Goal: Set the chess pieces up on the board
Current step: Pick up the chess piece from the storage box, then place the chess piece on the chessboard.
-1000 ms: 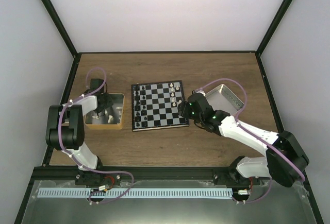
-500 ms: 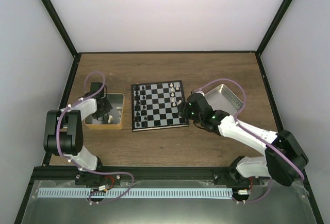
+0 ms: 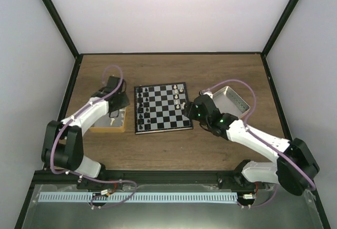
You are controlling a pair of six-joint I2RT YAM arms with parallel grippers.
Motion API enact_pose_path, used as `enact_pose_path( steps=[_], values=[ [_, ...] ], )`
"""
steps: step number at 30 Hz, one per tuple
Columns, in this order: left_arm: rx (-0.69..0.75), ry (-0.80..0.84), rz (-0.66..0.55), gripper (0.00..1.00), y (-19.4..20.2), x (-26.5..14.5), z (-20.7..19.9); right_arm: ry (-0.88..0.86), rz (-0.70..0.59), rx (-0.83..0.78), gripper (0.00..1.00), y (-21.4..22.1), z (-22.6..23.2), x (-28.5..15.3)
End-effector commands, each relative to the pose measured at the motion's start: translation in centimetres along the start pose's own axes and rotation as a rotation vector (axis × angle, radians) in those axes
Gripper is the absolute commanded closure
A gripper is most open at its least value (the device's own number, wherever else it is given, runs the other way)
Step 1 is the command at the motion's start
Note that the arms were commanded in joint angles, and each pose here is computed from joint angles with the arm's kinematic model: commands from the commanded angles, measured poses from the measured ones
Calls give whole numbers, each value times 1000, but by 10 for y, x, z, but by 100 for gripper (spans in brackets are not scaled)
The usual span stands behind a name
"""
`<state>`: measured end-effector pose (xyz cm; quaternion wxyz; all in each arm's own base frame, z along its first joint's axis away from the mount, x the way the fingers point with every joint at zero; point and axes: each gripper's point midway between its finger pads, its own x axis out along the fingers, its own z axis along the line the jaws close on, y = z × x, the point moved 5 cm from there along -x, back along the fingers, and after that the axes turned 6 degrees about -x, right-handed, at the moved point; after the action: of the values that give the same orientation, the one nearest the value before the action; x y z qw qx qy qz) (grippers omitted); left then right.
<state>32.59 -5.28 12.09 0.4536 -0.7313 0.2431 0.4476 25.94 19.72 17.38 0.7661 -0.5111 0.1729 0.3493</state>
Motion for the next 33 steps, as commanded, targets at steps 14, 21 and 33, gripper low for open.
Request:
enact_pose_path(
  steps=[14, 21, 33],
  values=[
    [407, 297, 65, 89, 96, -55, -195, 208, -399, 159, 37, -47, -47, -88],
    [568, 272, 153, 89, 160, -43, -224, 228, -444, 198, 37, -45, -59, -102],
    [643, 319, 216, 89, 201, -25, -266, 247, -457, 196, 37, -46, -62, -106]
  ],
)
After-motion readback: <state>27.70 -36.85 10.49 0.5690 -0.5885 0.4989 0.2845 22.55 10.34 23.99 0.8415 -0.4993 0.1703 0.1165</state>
